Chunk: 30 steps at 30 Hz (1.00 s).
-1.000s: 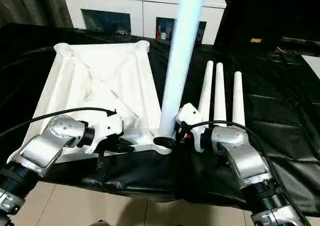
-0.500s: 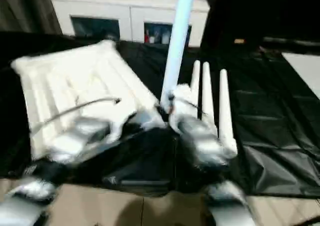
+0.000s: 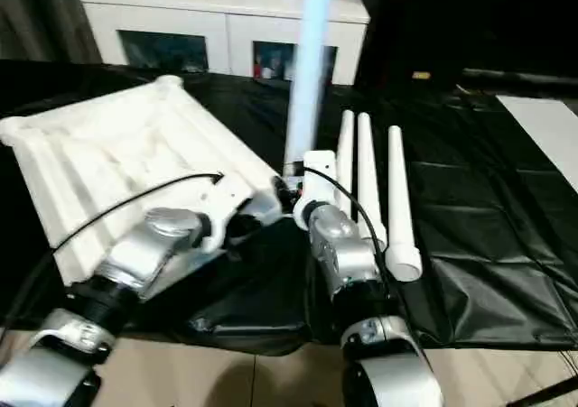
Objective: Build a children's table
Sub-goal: Rotate leg to tighten
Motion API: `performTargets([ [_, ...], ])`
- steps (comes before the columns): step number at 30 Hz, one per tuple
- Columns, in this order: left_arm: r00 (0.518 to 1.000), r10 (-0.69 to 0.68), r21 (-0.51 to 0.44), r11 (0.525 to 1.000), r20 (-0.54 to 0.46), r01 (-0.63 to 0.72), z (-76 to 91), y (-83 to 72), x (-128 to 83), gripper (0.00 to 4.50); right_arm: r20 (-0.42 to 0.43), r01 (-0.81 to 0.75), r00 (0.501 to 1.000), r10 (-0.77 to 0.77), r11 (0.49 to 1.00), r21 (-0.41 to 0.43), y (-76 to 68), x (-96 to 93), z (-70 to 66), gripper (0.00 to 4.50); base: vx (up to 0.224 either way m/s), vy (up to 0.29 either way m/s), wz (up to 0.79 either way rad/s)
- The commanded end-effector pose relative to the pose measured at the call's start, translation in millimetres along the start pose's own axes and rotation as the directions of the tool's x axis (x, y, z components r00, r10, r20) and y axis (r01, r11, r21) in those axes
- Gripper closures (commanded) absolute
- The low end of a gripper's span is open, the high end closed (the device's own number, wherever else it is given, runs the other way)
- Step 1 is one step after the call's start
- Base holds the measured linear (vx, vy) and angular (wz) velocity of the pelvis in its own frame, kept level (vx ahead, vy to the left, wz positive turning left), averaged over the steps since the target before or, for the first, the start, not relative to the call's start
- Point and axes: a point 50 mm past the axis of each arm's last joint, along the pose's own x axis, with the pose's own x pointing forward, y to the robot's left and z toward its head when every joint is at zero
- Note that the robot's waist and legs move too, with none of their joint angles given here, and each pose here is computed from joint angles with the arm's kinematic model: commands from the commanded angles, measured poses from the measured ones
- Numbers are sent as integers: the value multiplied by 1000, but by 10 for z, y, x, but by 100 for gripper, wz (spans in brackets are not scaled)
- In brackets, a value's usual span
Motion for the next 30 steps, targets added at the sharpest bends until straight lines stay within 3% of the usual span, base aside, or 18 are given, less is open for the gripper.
performTargets([
  [1, 999, -18, 75, 997, 44, 15, 132, -11, -37, 450, -46, -136, 990, 136, 991, 1, 154, -23, -83, 72, 0, 0, 0],
  [5, 994, -111, 147, 983, 25, 106, 70, -12, -160, 450, -56, -274, 962, 268, 952, -138, 1, -204, 33, 41, 0, 0, 0],
  [6, 994, -111, 147, 983, 25, 106, 70, -12, -160, 450, -56, -274, 962, 268, 952, -138, 1, -204, 33, 41, 0, 0, 0],
  [8, 972, -233, 228, 948, 24, 222, 36, -58, -263, 450, -101, -379, 925, 365, 892, -246, -111, -362, 50, 41, 0, 0, 0],
  [9, 967, -256, 240, 940, 22, 243, 28, -69, -281, 450, -111, -397, 918, 381, 880, -261, -127, -389, 49, 41, 0, 0, 0],
  [10, 938, -346, 289, 899, 3, 331, -14, -115, -362, 450, -154, -472, 881, 447, 823, -316, -181, -503, 41, 41, 0, 0, 0],
  [11, 935, -354, 289, 895, -3, 340, -23, -118, -372, 450, -160, -481, 876, 454, 816, -320, -188, -518, 40, 41, 0, 0, 0],
  [12, 915, -400, 296, 869, -49, 395, -91, -131, -445, 450, -209, -547, 837, 506, 763, -343, -240, -628, 28, 41, 0, 0, 0],
  [16, 901, -425, 297, 852, -91, 432, -152, -123, -520, 450, -260, -615, 789, 557, 700, -363, -287, -753, 43, 41, 13, 3, 2],
  [22, 902, -420, 303, 851, -102, 430, -171, -89, -556, 450, -316, -648, 761, 566, 659, -382, -311, -791, 12, 41, 0, 0, 0],
  [30, 905, -411, 301, 854, -111, 424, -180, -62, -565, 450, -348, -675, 738, 578, 644, -360, -326, -809, -31, 123, 0, 0, 0],
])
